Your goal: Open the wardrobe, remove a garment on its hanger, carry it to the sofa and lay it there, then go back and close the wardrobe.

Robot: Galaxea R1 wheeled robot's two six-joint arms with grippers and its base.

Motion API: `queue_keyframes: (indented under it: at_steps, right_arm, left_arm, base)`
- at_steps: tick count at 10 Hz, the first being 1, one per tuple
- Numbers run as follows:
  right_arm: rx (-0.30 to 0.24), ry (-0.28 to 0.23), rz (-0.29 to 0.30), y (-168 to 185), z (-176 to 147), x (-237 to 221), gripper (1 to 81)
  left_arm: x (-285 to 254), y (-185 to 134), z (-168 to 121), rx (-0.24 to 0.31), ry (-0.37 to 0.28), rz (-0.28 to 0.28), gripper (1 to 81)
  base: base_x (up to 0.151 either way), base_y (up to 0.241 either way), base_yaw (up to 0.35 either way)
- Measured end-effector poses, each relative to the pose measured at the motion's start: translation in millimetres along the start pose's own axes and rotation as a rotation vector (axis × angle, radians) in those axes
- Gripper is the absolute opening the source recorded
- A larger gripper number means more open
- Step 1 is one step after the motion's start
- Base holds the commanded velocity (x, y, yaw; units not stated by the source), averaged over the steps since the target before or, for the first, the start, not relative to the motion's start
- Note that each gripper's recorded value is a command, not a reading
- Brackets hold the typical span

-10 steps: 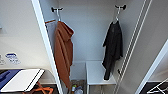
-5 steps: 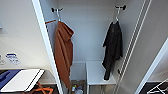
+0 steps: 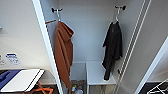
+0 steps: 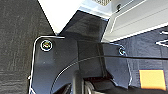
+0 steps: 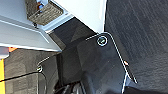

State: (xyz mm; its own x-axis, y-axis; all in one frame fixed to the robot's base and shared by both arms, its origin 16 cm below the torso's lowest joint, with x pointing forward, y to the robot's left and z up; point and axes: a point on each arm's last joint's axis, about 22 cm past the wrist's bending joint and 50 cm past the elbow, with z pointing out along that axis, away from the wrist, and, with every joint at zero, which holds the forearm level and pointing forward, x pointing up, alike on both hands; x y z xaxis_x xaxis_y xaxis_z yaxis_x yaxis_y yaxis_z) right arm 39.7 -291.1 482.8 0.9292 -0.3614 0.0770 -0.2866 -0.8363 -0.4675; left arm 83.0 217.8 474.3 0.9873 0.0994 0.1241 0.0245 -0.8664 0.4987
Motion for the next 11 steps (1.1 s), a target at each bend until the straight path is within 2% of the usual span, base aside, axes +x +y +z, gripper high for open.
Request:
queue_keyframes:
  at_steps: [4, 6, 7, 9, 11]
  right_arm:
    - [-0.017, -0.074, -0.023, -31.2, 44.3, -51.4, 81.1]
    - [-0.069, -0.090, -0.047, -21.8, 53.3, -59.0, 81.1]
    - [-0.071, -0.092, -0.059, -28.2, 60.0, -66.0, 81.1]
    - [-0.055, -0.130, -0.066, -44.2, 65.7, -98.4, 81.1]
    - [-0.070, -0.140, -0.070, -33.1, 59.9, -104.2, 81.1]
  left_arm:
    - [-34.1, 6.5, 25.4, 0.043, -0.062, 0.002, 81.1]
    - [-43.4, 7.5, 26.9, 0.047, -0.078, 0.000, 81.1]
    - [-44.4, 7.2, 26.6, 0.048, -0.077, 0.001, 81.1]
    - [-52.1, 11.2, 27.5, 0.043, -0.085, 0.001, 81.1]
    - [-53.3, 11.6, 27.3, 0.043, -0.082, 0.003, 81.1]
  base:
    - [-0.016, 0.000, 0.000]
    - [-0.069, 0.000, 0.000]
    - [-0.074, 0.000, 0.000]
    - [0.000, 0.000, 0.000]
    - [0.000, 0.000, 0.000]
